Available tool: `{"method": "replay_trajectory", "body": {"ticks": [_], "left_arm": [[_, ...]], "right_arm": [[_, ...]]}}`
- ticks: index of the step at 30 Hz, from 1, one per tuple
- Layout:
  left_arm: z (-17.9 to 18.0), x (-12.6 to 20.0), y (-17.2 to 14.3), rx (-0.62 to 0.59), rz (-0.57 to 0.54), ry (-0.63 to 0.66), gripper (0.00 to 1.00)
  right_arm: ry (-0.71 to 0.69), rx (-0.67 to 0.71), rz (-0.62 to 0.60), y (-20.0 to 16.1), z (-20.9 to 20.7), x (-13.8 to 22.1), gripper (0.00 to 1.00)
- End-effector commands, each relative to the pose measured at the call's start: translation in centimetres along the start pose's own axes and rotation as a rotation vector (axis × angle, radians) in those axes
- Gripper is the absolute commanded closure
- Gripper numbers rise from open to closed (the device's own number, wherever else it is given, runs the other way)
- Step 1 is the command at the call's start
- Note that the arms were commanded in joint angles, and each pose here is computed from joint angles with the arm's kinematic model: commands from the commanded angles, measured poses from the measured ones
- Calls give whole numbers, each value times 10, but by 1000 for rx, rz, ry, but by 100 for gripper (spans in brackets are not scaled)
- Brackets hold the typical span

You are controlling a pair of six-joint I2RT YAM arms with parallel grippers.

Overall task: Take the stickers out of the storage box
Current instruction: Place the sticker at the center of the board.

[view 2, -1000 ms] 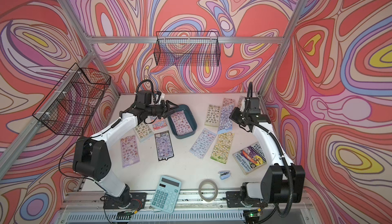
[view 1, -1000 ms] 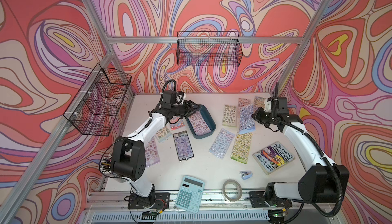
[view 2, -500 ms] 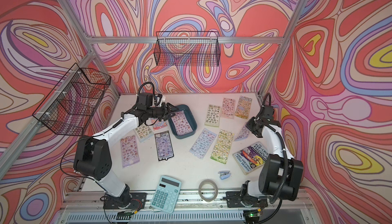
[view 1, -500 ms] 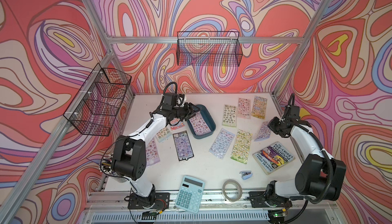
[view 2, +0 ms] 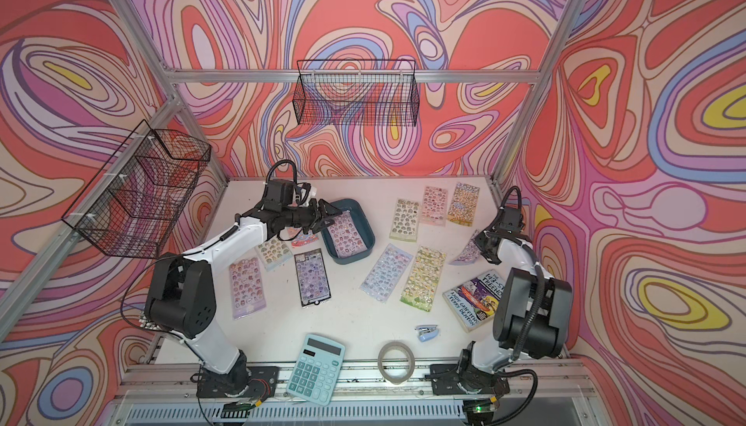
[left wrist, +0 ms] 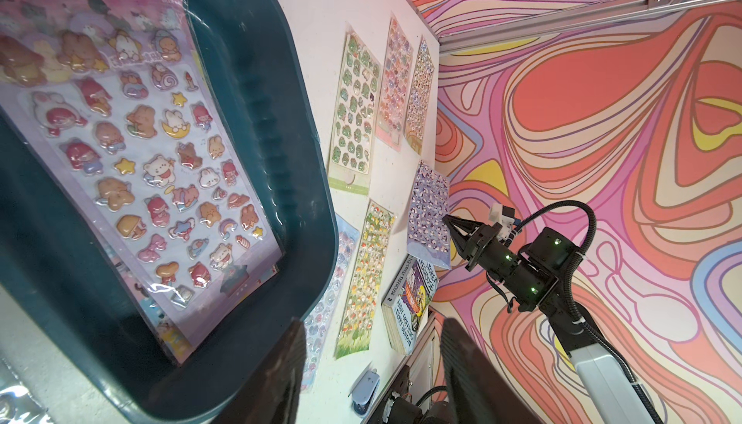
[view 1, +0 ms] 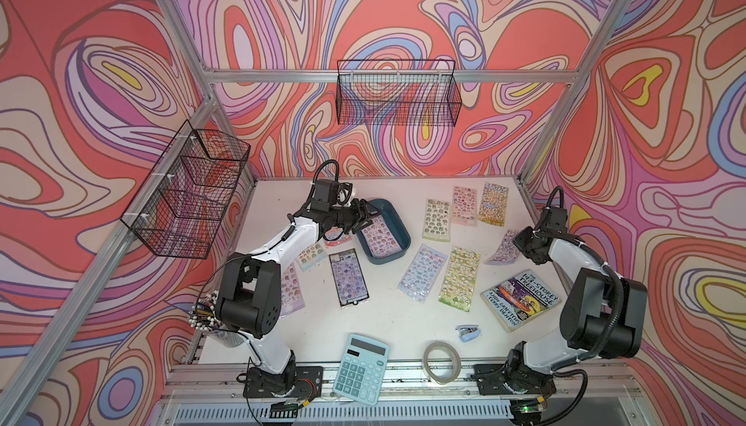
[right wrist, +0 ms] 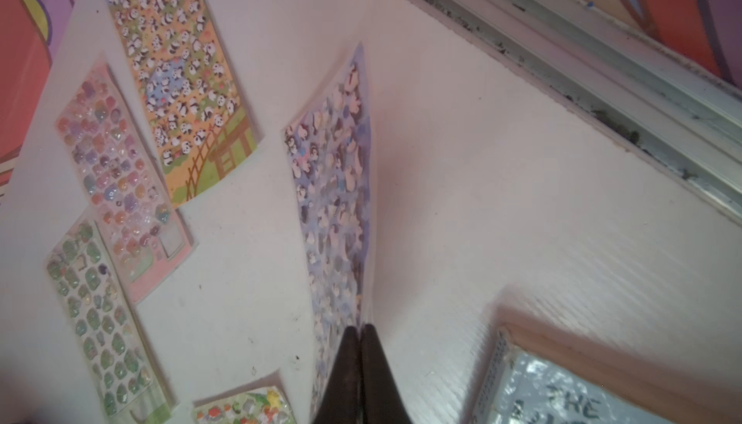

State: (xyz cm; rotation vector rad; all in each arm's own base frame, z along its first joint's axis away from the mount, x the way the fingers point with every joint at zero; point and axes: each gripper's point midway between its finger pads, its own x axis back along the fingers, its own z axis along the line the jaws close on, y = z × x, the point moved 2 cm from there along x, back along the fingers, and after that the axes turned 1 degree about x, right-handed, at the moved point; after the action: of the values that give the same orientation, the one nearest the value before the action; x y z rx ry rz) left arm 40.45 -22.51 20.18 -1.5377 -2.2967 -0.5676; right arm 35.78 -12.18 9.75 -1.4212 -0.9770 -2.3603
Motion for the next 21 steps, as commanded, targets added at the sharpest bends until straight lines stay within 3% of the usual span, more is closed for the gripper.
{"method": "replay_trajectory", "body": {"ticks": [1,10,16,21], "left_arm": [[3,-7,0,8,13,-7,42],[6,-8,0,10,16,-1,42],[8,-9,0,11,15,9,42],[9,-8,-1,14,9,13,42]], "right_arm": [[-26,-24,-21,3,-6,-15,100],[-78,-15,33,-11,-22,-36,99],[-100,-23,28,-8,-33,-37,77],[-87,-20,45,-9,-31,-40,74]]}}
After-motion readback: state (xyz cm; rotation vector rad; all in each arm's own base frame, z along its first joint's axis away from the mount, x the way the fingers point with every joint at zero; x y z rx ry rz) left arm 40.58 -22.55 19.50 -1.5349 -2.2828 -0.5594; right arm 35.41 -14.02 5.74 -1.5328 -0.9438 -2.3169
